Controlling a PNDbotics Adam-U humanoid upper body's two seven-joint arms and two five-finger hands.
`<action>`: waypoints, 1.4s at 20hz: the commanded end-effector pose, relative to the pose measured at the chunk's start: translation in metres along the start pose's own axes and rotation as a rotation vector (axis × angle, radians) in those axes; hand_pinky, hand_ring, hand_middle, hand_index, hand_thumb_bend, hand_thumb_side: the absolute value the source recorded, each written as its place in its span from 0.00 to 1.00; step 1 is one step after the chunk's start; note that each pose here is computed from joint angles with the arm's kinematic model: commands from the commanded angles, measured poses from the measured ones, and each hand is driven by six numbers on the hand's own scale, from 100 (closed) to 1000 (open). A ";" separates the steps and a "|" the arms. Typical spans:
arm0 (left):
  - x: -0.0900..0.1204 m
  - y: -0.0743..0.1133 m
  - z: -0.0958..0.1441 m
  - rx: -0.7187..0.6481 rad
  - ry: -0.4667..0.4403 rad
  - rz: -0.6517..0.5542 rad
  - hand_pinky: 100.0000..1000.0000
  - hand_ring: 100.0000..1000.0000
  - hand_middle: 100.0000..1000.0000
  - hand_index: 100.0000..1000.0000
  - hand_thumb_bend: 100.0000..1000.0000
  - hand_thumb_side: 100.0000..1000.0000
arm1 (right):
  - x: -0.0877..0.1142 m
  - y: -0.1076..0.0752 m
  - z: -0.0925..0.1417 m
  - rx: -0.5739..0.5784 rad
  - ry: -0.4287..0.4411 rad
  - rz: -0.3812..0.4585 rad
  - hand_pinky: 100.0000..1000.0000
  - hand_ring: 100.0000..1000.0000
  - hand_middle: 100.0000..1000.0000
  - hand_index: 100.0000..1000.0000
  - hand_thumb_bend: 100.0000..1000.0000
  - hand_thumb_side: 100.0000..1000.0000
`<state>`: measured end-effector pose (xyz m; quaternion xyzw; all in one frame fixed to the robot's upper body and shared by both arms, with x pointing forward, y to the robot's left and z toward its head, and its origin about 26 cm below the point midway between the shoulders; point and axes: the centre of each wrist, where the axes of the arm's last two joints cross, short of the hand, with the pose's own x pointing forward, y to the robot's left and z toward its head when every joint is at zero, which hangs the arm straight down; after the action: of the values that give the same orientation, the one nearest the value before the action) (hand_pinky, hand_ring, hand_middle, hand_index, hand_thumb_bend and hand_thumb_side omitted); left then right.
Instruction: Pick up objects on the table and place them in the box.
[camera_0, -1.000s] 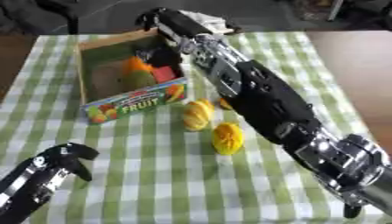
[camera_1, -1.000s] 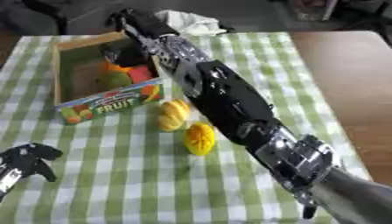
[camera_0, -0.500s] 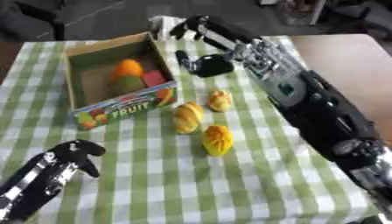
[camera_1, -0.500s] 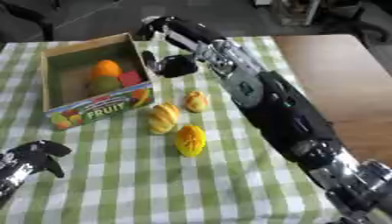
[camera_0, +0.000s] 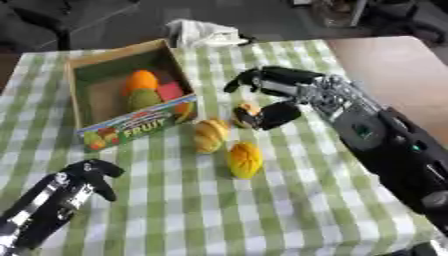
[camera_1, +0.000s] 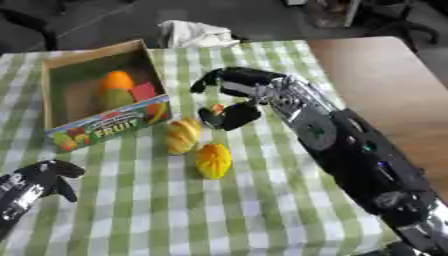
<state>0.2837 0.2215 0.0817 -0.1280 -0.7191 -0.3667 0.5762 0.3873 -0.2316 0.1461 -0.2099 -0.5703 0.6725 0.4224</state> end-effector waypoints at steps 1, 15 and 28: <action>0.004 0.005 0.002 0.009 -0.007 -0.023 0.56 0.46 0.67 0.67 0.00 0.74 | -0.013 0.004 -0.008 -0.042 0.102 0.051 0.78 0.94 0.87 0.94 0.10 0.40; 0.004 0.003 0.002 0.003 -0.006 -0.017 0.56 0.47 0.67 0.67 0.00 0.75 | -0.040 0.038 -0.029 -0.089 0.275 0.132 0.76 0.88 0.72 0.80 0.14 0.16; 0.003 0.002 0.001 -0.003 -0.004 -0.015 0.56 0.47 0.67 0.67 0.00 0.75 | -0.022 -0.038 -0.029 -0.547 0.268 0.051 0.66 0.78 0.34 0.36 0.00 0.00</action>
<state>0.2831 0.2216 0.0807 -0.1289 -0.7178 -0.3666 0.5777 0.4329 -0.2286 0.1464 -0.4088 -0.6446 0.4924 0.4182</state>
